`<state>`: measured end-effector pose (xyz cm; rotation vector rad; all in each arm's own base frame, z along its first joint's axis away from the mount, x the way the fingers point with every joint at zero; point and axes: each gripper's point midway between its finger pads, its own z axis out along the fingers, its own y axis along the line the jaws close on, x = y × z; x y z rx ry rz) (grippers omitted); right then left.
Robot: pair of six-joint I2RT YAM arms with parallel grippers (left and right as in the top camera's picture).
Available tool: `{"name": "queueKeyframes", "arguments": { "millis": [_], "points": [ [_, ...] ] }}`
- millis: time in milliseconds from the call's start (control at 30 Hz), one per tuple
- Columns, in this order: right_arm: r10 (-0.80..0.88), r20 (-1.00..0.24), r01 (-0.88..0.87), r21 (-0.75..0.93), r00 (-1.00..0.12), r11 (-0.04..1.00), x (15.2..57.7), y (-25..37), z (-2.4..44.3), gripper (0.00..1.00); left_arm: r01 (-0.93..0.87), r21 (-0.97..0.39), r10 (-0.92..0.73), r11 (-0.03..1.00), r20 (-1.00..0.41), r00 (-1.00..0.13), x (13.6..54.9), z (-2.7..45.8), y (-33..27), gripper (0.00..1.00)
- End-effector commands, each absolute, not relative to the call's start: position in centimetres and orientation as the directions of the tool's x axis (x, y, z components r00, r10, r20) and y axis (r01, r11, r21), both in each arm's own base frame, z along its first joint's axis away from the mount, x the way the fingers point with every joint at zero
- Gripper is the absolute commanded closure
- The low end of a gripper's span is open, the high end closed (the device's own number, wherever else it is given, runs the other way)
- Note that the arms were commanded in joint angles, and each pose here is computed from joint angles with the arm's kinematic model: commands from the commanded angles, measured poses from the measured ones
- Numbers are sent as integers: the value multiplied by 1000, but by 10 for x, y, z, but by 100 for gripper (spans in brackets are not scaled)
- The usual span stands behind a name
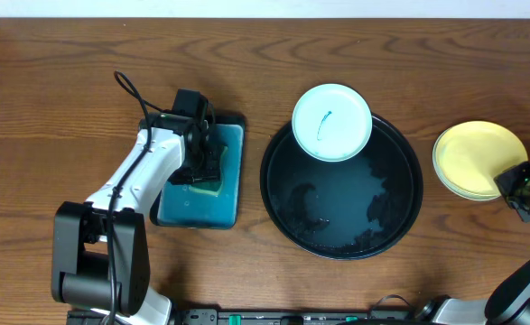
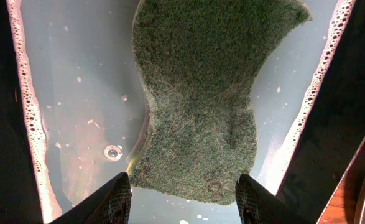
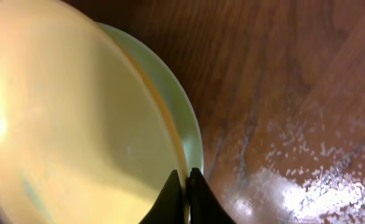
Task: Clean dirty plates on tray and stack at the side
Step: 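Release the yellow plate and raise the right gripper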
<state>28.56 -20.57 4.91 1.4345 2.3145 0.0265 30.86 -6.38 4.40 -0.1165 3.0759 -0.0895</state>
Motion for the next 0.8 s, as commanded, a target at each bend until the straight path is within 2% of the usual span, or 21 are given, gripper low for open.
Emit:
{"name": "queueKeyframes", "arguments": {
  "millis": [0, 67, 133, 200, 400, 567, 767],
  "points": [
    [868, -346, 855, 254, -356, 452, 291, -211, 55, 82, -87, -57, -90, 995, -59, -994, 306, 45, -63, 44],
    [869, -341, 851, 264, -359, 455, 292, -210, 55, 65, -87, -57, -90, 995, -59, -994, 306, 45, -63, 44],
    [866, -333, 836, 284, -373, 469, 295, -205, 55, 60, -87, -57, -90, 995, -59, -994, 306, 45, -63, 44],
    [846, -336, 792, 325, -413, 516, 304, -199, 59, 37, -87, -57, -90, 995, -59, -994, 306, 45, -63, 44],
    [819, -317, 690, 440, -479, 574, 325, -174, 67, 16, -87, -57, -90, 995, -59, -994, 306, 45, -63, 44],
    [703, -342, 526, 481, -624, 701, 345, -132, 78, 20, -86, -57, -90, 995, -59, -994, 306, 45, -63, 45],
    [481, -389, 309, 426, -786, 850, 367, -79, 109, 20, -86, -57, -90, 995, -59, -994, 306, 45, -63, 44]
  ]
}}
